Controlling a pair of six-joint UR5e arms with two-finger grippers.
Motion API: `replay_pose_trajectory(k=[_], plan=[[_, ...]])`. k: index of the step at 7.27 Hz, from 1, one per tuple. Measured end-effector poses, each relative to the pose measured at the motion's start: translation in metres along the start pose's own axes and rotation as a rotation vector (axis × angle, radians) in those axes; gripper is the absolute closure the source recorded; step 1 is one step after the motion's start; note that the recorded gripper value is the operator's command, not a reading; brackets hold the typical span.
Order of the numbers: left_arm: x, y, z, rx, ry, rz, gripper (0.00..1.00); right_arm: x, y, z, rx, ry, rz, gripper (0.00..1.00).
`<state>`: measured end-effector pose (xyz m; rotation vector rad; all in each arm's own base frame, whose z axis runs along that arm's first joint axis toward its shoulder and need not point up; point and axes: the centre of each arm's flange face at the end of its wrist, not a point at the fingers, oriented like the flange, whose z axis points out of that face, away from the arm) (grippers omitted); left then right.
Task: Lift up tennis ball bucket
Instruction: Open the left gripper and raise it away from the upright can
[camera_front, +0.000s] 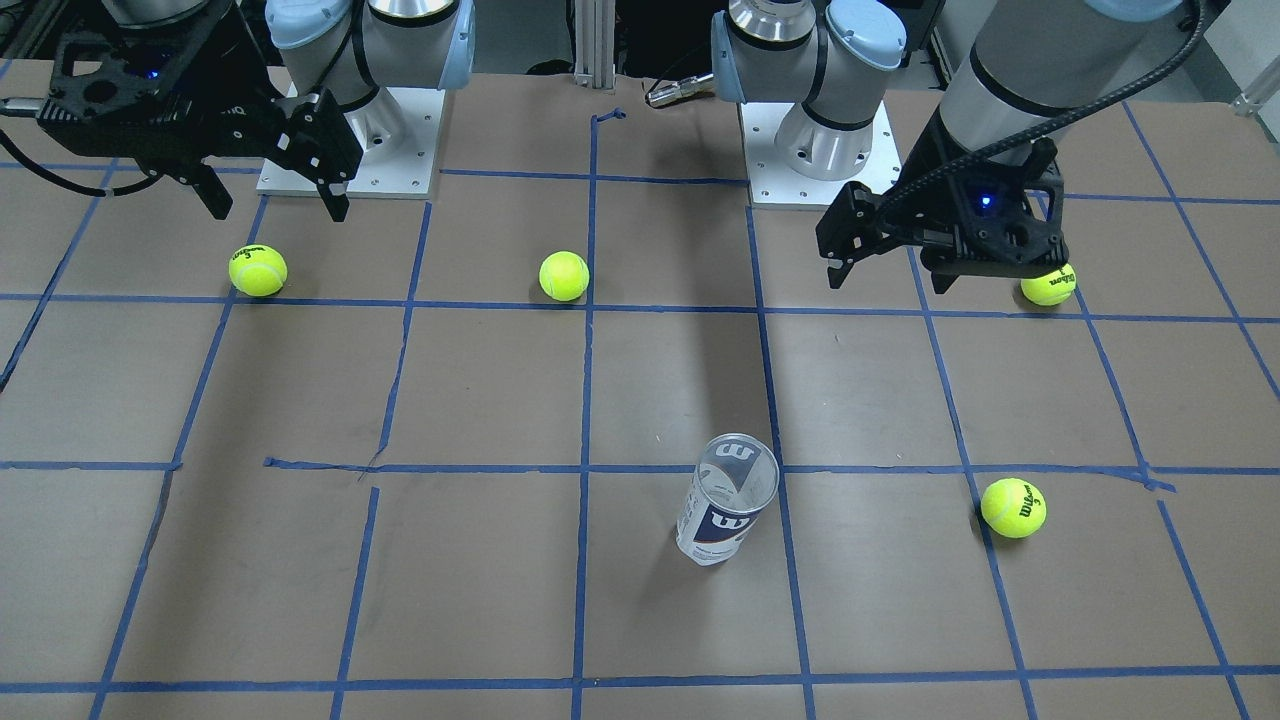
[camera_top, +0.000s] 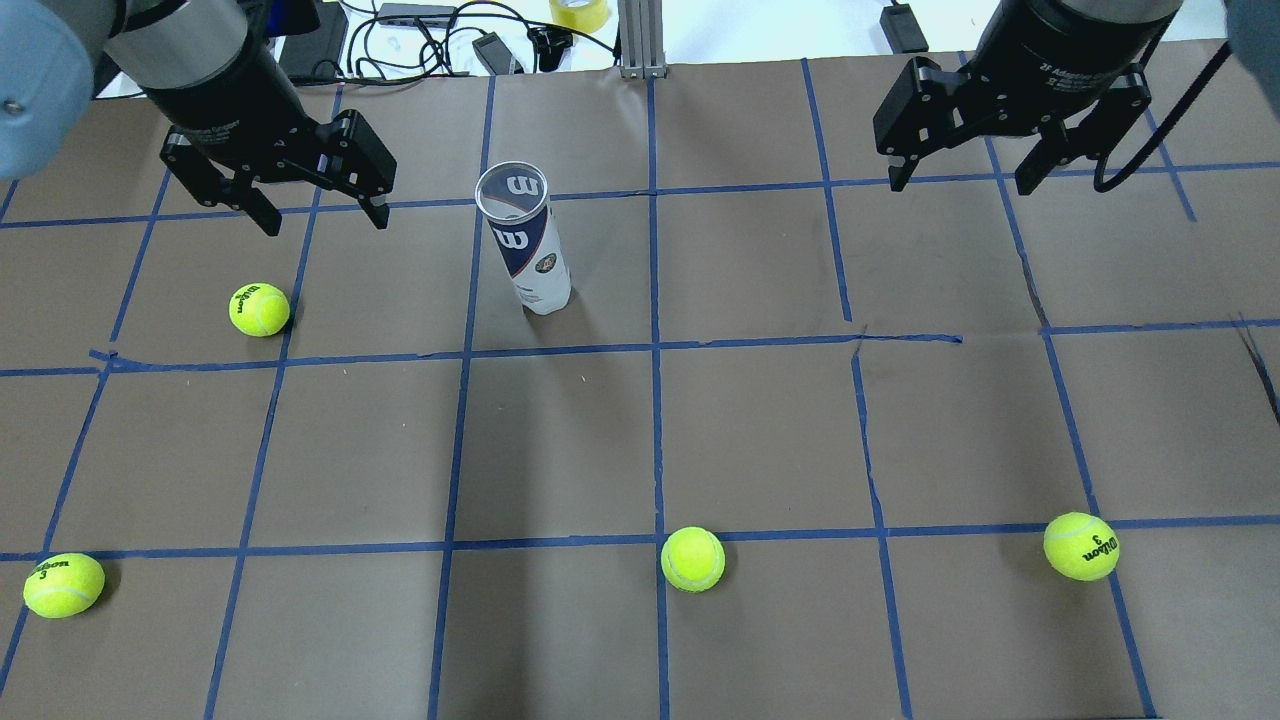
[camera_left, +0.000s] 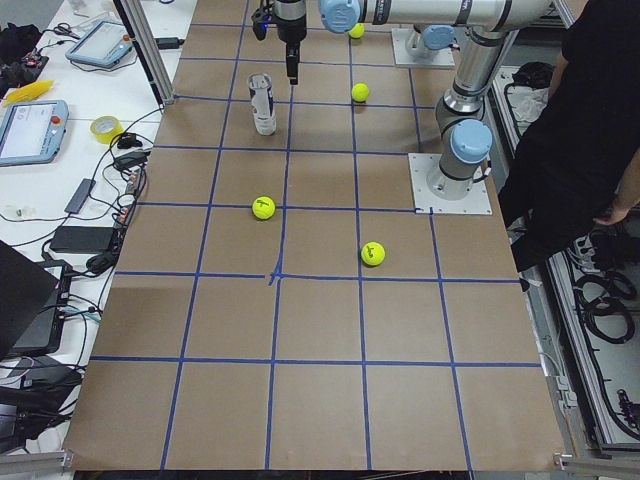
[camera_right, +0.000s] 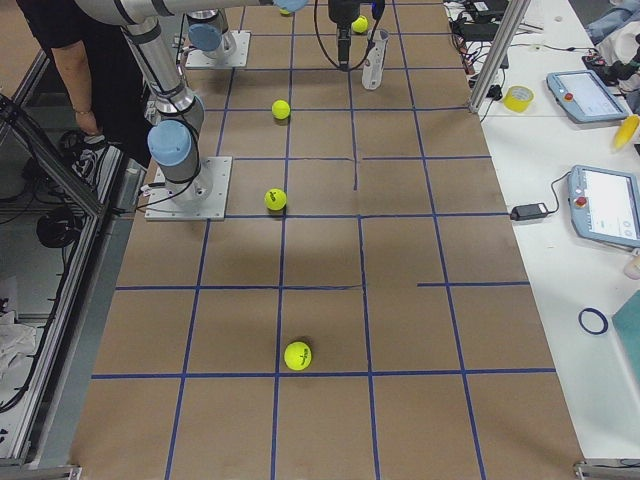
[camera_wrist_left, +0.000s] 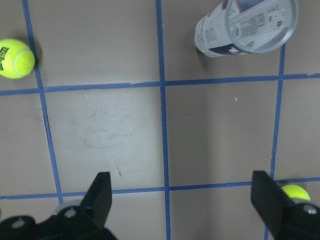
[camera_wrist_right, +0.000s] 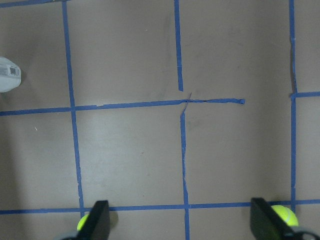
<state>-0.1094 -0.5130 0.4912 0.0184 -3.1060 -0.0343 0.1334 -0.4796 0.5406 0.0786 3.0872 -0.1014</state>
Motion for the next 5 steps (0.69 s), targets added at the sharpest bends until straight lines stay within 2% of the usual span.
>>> replay_pose_trajectory(k=[5], plan=[[-0.005, 0.027, -0.012, 0.014, -0.045, -0.016, 0.0, 0.0, 0.0, 0.0, 0.0, 0.0, 0.0, 0.0]])
